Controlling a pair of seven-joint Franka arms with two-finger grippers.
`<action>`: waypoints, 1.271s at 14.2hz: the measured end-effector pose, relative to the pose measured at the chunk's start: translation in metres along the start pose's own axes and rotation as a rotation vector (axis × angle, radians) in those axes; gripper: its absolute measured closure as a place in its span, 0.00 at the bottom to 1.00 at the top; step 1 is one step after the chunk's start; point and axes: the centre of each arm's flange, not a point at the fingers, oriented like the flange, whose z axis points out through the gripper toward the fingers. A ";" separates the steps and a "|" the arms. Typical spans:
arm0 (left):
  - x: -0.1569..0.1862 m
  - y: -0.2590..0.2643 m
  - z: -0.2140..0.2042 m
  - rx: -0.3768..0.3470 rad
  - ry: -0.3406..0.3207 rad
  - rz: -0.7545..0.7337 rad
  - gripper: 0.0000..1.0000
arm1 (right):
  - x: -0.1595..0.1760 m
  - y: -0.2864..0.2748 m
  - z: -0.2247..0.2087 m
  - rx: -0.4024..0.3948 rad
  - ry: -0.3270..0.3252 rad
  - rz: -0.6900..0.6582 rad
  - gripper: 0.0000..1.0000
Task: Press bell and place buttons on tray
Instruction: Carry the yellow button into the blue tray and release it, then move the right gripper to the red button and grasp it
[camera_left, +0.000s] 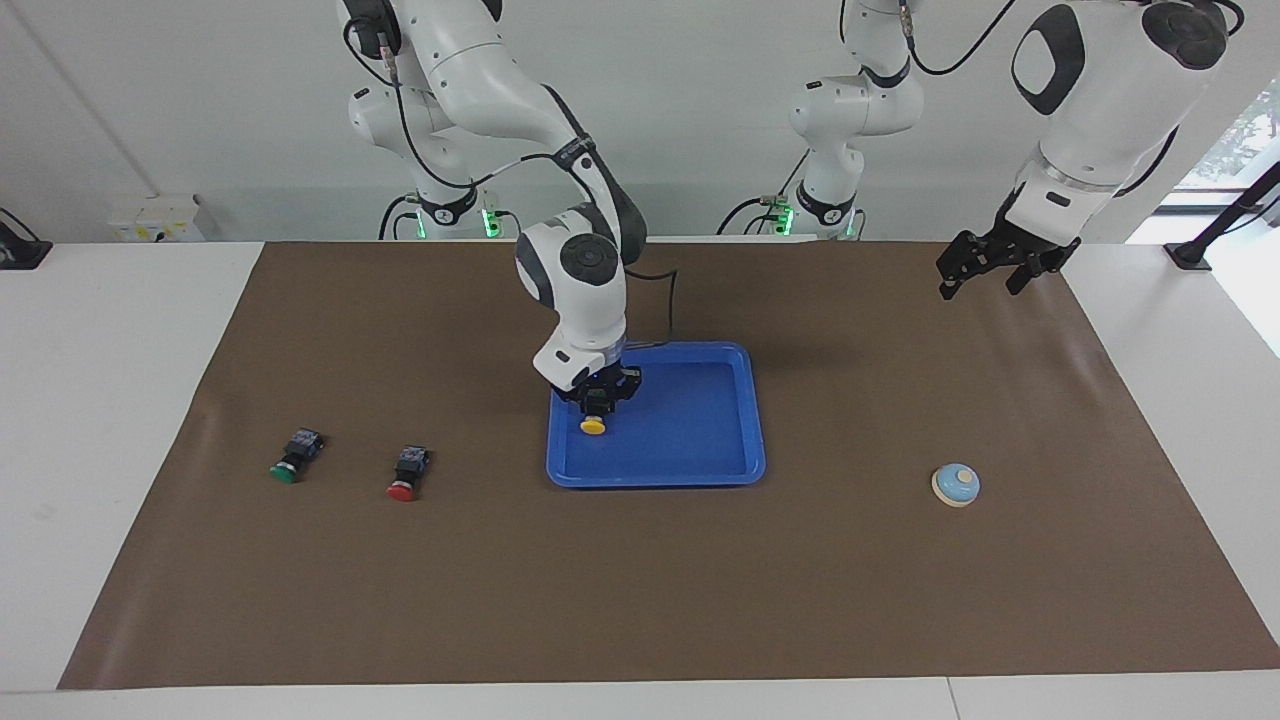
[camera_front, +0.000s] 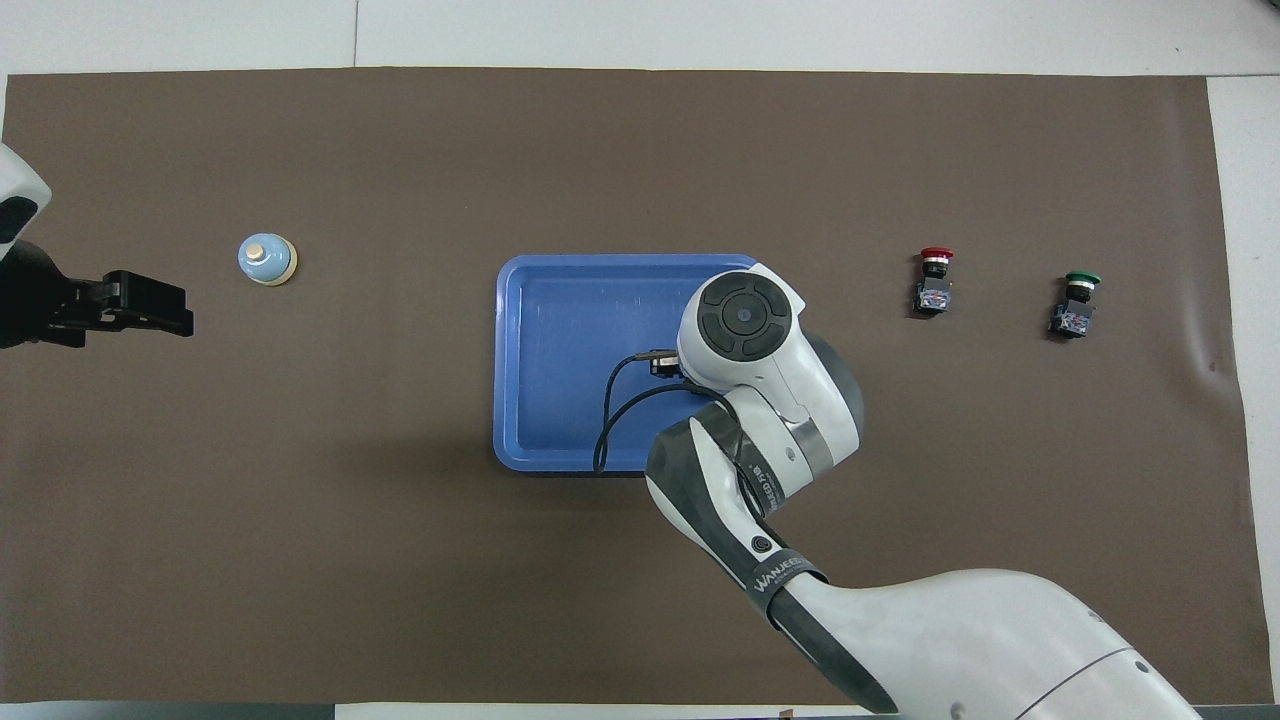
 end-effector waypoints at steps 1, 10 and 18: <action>0.000 0.000 0.000 0.000 0.000 0.000 0.00 | -0.001 -0.002 -0.005 0.003 0.005 0.017 0.28; 0.000 0.000 0.000 0.000 0.000 0.000 0.00 | 0.064 0.168 -0.121 0.001 0.056 0.097 0.00; 0.000 0.000 0.000 0.000 0.000 0.000 0.00 | 0.102 0.274 -0.041 -0.020 0.064 0.077 0.00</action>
